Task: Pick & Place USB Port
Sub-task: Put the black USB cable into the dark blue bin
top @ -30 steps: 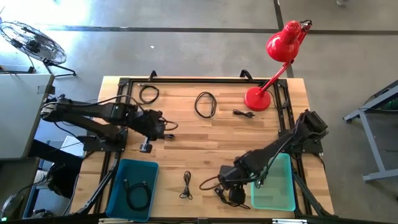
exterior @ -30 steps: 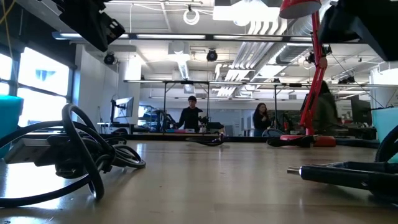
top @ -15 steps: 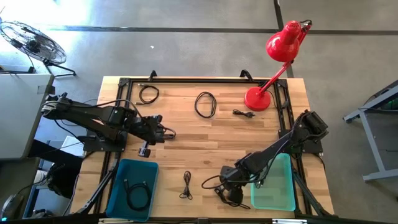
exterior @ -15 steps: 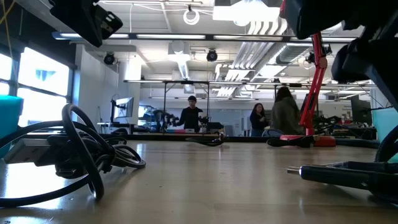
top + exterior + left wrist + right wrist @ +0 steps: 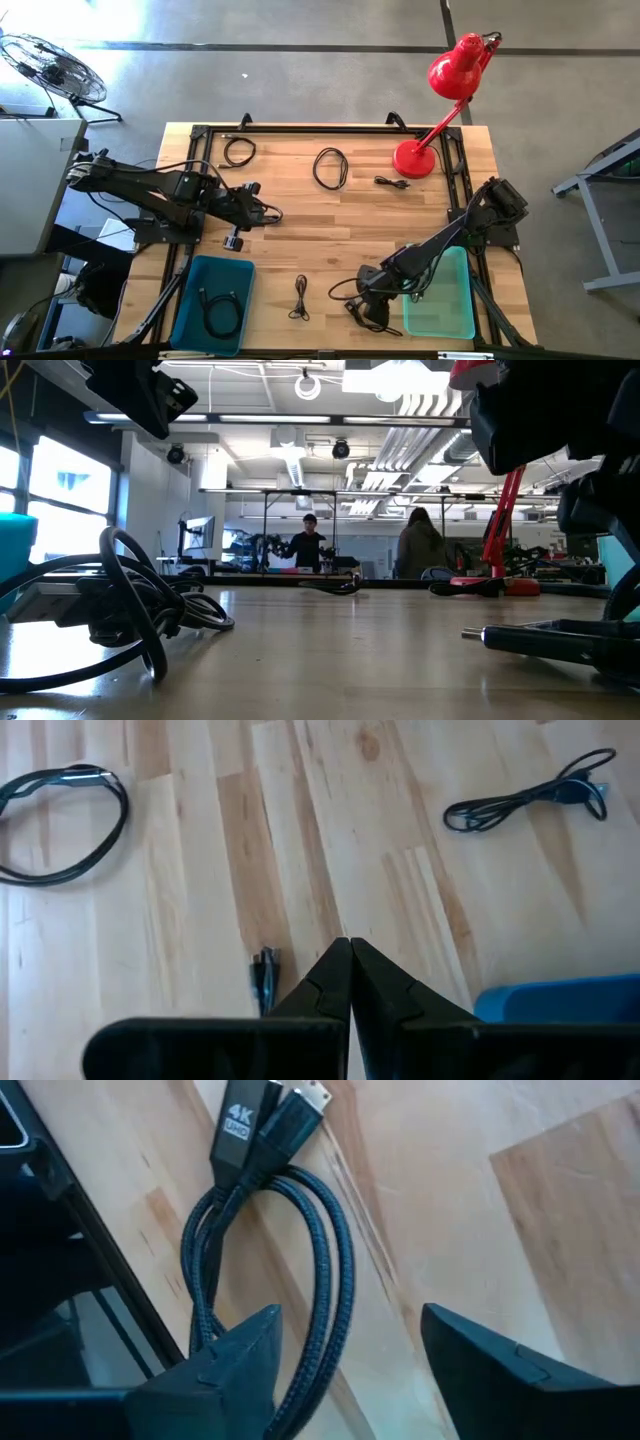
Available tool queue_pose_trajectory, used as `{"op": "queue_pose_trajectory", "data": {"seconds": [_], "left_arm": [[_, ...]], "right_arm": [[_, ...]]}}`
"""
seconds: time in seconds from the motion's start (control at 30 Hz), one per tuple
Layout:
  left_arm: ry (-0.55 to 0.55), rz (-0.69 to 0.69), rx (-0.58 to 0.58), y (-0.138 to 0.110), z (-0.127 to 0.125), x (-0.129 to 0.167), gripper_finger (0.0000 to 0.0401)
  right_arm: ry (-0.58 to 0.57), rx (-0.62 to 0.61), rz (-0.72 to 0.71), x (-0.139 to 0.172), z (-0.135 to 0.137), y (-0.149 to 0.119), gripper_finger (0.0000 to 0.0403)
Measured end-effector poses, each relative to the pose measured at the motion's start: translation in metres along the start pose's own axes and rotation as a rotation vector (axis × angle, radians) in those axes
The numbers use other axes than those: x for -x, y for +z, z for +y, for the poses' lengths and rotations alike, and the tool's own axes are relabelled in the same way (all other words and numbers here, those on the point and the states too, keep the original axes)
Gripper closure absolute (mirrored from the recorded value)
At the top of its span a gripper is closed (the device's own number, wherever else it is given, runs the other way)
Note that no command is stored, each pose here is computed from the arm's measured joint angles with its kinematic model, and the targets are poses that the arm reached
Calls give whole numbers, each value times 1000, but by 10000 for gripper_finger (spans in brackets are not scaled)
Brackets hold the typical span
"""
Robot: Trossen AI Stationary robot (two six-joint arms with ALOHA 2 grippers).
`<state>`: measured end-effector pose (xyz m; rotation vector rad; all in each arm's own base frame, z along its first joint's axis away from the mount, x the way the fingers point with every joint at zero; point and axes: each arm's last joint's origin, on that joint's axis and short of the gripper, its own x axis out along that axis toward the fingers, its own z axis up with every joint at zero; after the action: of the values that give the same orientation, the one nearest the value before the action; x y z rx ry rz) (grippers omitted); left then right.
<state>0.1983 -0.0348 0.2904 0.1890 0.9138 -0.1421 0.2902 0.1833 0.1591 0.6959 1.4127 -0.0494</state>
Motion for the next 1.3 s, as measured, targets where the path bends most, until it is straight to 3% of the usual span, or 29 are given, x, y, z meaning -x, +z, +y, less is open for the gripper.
{"op": "queue_pose_trajectory", "data": {"seconds": [0.13,0.37,0.63,0.83,1.0,1.13,1.3], "left_arm": [[6,0,-3,0,0,0,400],[33,1,0,0,1,0,400],[13,-21,-26,3,1,-1,400],[-63,-242,-125,22,-1,3,400],[-90,-352,-187,32,-1,6,398],[-114,-401,-211,36,-2,7,365],[-104,-487,-214,43,-1,11,288]], "right_arm": [[9,-6,-16,0,1,1,228],[28,-46,-17,0,1,4,385],[76,-86,-54,9,7,17,394],[102,-33,-124,36,26,37,397],[54,31,-204,76,46,51,398],[8,89,-302,116,62,59,398],[-10,170,-504,168,83,65,398]]}}
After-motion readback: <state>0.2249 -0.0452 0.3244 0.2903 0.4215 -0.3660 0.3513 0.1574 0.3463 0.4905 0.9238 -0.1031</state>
